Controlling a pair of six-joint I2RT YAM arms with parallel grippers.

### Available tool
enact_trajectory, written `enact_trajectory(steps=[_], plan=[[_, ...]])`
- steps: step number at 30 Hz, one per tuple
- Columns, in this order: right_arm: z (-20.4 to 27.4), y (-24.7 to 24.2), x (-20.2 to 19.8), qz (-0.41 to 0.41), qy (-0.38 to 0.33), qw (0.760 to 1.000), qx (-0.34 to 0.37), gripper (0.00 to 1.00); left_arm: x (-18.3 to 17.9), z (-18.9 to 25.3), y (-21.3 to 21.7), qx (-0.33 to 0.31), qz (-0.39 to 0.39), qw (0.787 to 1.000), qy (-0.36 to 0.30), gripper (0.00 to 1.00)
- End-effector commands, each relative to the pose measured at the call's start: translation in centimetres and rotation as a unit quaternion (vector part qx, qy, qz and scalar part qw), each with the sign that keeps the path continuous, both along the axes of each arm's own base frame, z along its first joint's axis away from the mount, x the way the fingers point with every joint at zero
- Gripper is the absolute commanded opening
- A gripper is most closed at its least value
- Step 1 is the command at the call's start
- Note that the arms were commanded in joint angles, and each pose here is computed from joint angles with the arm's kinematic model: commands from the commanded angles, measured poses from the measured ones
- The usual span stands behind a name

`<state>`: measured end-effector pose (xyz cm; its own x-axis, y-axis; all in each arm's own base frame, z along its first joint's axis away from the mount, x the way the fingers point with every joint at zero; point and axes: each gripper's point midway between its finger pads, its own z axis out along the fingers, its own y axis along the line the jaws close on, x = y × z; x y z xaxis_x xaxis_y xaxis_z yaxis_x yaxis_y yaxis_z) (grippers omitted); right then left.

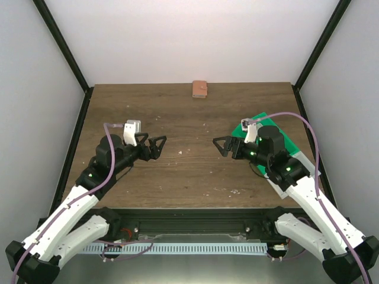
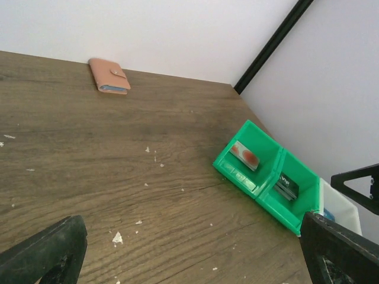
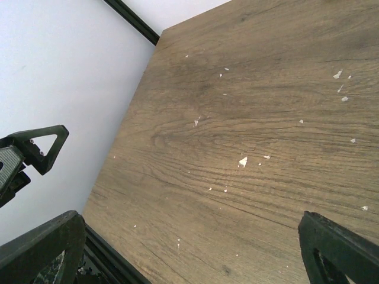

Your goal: Take the credit cards out of the card holder

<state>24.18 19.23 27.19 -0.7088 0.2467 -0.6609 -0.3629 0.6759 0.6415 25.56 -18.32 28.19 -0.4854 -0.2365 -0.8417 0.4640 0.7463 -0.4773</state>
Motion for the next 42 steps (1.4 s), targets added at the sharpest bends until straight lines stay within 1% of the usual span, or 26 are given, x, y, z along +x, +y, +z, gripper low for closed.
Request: enact_trajectory(steps=[1, 6, 12, 14, 17, 20, 21, 23, 26, 29, 33, 34, 35, 37, 39, 42], plan=[[1.0, -0.1, 0.1, -0.001, -0.015, 1.000, 0.007, 1.00, 0.4, 0.5, 0.5, 0.011, 0.012, 1.000, -0.017, 1.00], [0.7, -0.1, 0.7, -0.011, -0.013, 1.000, 0.007, 1.00, 0.3, 0.4, 0.6, 0.011, 0.012, 0.999, -0.028, 1.00], [-0.4, -0.1, 2.3, -0.036, 0.001, 0.999, 0.000, 1.00, 0.9, -0.1, 1.4, 0.024, 0.039, 0.998, -0.034, 1.00], [-0.9, -0.5, 3.3, -0.058, 0.001, 0.998, -0.010, 1.00, 1.4, 0.2, 1.6, 0.015, 0.055, 0.998, -0.034, 1.00], [-2.3, -1.1, 5.0, -0.102, 0.026, 0.994, -0.021, 1.00, 1.7, 0.6, 1.3, 0.014, 0.047, 0.998, -0.043, 0.99], [-3.9, -0.8, 5.9, -0.114, 0.047, 0.992, -0.016, 1.00, 2.2, 0.7, 0.8, 0.011, 0.042, 0.997, -0.057, 0.97], [-4.6, -0.6, 6.1, -0.116, 0.055, 0.992, -0.014, 1.00, 2.6, 0.7, 0.5, 0.003, 0.042, 0.997, -0.059, 0.95], [-5.6, -0.2, 6.2, -0.109, 0.068, 0.992, -0.010, 0.99, 3.5, 0.2, -0.5, -0.019, 0.034, 0.998, -0.049, 0.87], [-6.6, 0.5, 6.2, -0.092, 0.080, 0.992, -0.012, 0.99, 6.3, -2.0, -1.3, -0.044, 0.070, 0.997, 0.009, 0.77], [-6.0, 0.7, 5.5, -0.071, 0.063, 0.995, -0.014, 1.00, 9.0, -2.7, -3.0, -0.064, 0.072, 0.995, 0.033, 0.74], [-4.6, -0.4, 4.4, -0.074, 0.029, 0.997, -0.020, 1.00, 13.3, -4.6, -4.8, -0.073, 0.082, 0.991, 0.073, 0.67], [-4.2, -0.7, 4.2, -0.078, 0.023, 0.997, -0.020, 1.00, 14.5, -5.1, -5.3, -0.079, 0.082, 0.990, 0.084, 0.64], [-3.8, -1.0, 3.9, -0.079, 0.016, 0.997, -0.020, 1.00, 16.0, -7.0, -5.7, -0.079, 0.086, 0.987, 0.108, 0.61], [-3.1, -1.4, 3.4, -0.082, 0.006, 0.996, -0.019, 0.99, 18.8, -8.7, -6.0, -0.105, 0.092, 0.980, 0.143, 0.54], [-2.2, -1.7, 2.8, -0.081, -0.005, 0.997, -0.014, 1.00, 21.2, -9.9, -6.9, -0.140, 0.087, 0.973, 0.161, 0.52], [-0.9, -1.9, 2.1, -0.079, -0.021, 0.997, -0.004, 1.00, 24.5, -11.9, -8.4, -0.176, 0.086, 0.965, 0.176, 0.52]])
